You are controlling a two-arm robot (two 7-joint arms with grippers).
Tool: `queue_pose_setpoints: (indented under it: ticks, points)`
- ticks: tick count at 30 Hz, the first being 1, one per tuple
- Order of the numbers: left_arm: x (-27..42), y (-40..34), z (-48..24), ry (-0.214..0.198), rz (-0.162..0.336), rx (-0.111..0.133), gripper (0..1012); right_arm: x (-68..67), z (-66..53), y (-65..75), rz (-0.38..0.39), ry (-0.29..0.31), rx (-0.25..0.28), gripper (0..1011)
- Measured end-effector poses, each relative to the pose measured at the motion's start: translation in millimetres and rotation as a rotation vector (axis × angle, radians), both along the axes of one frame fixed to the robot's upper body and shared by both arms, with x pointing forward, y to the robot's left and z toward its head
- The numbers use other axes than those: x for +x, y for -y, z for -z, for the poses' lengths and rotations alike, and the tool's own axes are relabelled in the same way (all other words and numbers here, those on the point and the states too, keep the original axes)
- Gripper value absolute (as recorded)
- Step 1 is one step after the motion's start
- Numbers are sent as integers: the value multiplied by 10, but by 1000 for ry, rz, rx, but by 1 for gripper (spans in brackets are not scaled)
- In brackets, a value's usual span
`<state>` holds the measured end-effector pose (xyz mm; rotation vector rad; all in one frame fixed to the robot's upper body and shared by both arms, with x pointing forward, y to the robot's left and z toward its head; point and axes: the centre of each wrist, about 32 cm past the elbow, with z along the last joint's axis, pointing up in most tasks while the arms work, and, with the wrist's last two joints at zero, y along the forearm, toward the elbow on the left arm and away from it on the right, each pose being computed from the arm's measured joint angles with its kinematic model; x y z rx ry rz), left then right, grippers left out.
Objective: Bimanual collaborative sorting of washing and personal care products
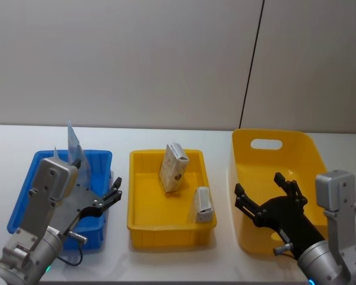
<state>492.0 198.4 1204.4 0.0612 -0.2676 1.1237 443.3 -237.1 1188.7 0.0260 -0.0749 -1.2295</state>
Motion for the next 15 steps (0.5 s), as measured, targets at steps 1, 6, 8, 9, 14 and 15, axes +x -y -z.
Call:
queue_pose_setpoints:
  ticks: [1, 6, 8, 9, 14, 15]
  points:
    - [0, 0, 0, 0, 0, 0, 1001, 0, 0, 0, 0, 0, 0, 1004]
    - [0, 0, 0, 0, 0, 0, 1001, 0, 0, 0, 0, 0, 0, 1003]
    - [0, 0, 0, 0, 0, 0, 1001, 0, 0, 0, 0, 0, 0, 1004]
    - [0, 0, 0, 0, 0, 0, 1001, 0, 0, 0, 0, 0, 0, 1004]
    - [0, 0, 0, 0, 0, 0, 1001, 0, 0, 0, 0, 0, 0, 1004]
    - [0, 0, 0, 0, 0, 0, 1001, 0, 0, 0, 0, 0, 0, 1003]
